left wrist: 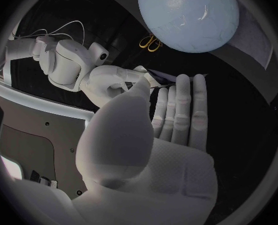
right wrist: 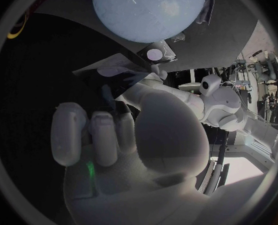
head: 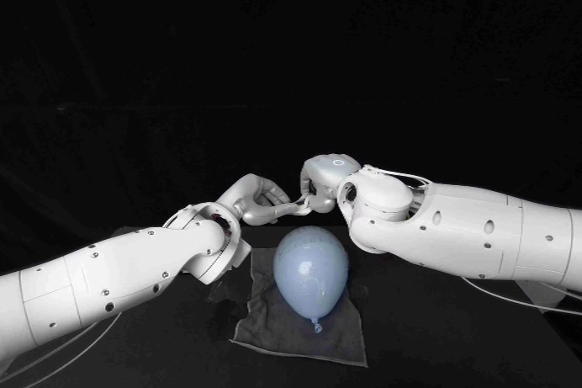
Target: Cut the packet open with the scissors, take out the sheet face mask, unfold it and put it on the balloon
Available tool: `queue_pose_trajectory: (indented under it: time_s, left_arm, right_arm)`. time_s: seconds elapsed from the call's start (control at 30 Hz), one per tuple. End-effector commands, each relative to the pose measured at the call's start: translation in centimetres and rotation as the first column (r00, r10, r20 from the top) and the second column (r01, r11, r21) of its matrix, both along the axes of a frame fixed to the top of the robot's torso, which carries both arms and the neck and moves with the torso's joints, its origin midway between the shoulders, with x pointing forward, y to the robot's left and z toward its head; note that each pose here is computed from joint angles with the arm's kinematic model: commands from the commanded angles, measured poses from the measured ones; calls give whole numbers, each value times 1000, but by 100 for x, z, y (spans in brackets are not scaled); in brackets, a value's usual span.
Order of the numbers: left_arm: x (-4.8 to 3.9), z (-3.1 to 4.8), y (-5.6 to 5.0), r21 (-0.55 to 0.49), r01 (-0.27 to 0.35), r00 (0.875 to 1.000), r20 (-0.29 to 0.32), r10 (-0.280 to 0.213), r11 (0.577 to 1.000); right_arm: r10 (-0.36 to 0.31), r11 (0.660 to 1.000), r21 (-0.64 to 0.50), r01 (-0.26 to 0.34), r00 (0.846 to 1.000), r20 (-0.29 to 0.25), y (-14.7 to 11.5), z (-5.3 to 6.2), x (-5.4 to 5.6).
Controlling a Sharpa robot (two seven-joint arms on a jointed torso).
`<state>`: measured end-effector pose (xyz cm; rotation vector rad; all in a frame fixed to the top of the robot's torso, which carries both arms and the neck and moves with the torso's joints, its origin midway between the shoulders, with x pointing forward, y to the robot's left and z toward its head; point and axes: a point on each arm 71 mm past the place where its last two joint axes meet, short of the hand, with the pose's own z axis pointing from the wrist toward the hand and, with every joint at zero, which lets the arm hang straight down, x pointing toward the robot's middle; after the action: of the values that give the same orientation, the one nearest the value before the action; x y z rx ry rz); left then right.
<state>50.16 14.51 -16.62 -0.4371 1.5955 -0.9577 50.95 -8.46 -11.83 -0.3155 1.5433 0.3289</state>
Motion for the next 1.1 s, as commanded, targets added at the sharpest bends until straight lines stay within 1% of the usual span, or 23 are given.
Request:
queue_pose_trajectory:
  time_s: [0.03,0.47,0.67,0.97,1.1]
  left_arm:
    - [8,31,-13,-5,-18,1000,20,18,1000]
    - [8,29,-90,8,23,1000,16,-23,1000]
    - [12,29,-116,19,32,999,17,-32,999]
    - [17,28,-126,48,35,999,20,-36,998]
    - [10,26,-136,63,48,999,18,-49,997]
  right_arm:
    - [5,1000,-29,-5,1000,5,16,0,-15]
    - [19,999,-41,-19,1000,3,53,-1,-49]
    - [24,999,-43,-24,1000,3,65,-1,-67]
    - [30,999,-44,-30,999,11,63,5,-87]
    - [30,998,-47,-29,999,21,48,12,-89]
